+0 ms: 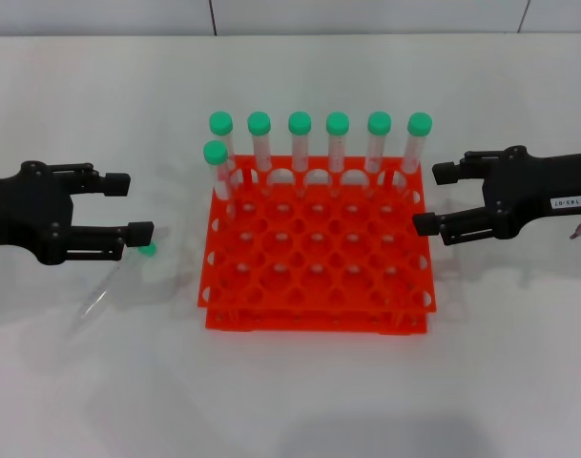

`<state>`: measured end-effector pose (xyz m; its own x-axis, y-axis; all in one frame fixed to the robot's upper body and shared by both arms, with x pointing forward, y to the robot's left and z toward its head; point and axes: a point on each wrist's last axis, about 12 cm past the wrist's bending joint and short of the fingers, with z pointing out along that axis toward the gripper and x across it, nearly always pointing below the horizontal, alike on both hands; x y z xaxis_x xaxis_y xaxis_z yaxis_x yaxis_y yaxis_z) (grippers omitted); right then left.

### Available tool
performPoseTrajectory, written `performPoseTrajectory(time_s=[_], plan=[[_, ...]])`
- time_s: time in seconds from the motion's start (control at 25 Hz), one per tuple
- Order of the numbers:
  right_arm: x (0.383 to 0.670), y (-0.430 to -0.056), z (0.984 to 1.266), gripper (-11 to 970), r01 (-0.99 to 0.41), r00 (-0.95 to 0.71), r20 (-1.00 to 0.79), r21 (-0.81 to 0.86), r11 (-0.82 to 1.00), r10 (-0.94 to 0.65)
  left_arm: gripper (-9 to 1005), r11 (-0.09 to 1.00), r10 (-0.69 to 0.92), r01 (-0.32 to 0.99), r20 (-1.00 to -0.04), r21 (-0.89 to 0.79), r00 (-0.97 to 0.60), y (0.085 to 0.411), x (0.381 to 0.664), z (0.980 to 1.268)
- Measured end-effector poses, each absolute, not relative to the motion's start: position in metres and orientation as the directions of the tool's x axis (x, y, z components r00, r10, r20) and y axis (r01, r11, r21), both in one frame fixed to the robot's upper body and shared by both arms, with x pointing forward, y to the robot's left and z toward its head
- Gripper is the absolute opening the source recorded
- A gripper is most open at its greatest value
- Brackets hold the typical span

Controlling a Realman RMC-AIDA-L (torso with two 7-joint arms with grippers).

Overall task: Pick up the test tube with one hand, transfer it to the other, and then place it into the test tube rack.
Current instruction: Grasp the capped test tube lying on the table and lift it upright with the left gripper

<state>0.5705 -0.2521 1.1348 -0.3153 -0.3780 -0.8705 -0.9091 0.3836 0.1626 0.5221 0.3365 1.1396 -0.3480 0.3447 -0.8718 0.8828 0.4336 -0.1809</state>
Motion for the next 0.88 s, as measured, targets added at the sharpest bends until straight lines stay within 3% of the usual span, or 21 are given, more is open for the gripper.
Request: performPoseTrajectory(time_s=[0.88], plan=[[0.5705,-0.2507,1.1348,860,-0.909,-0.315,-0.872,0.164,0.382,-0.374,762,0.435,0.340,0.881,-0.873,-0.184,-0.350,0.3367,0.5225,1.1404]])
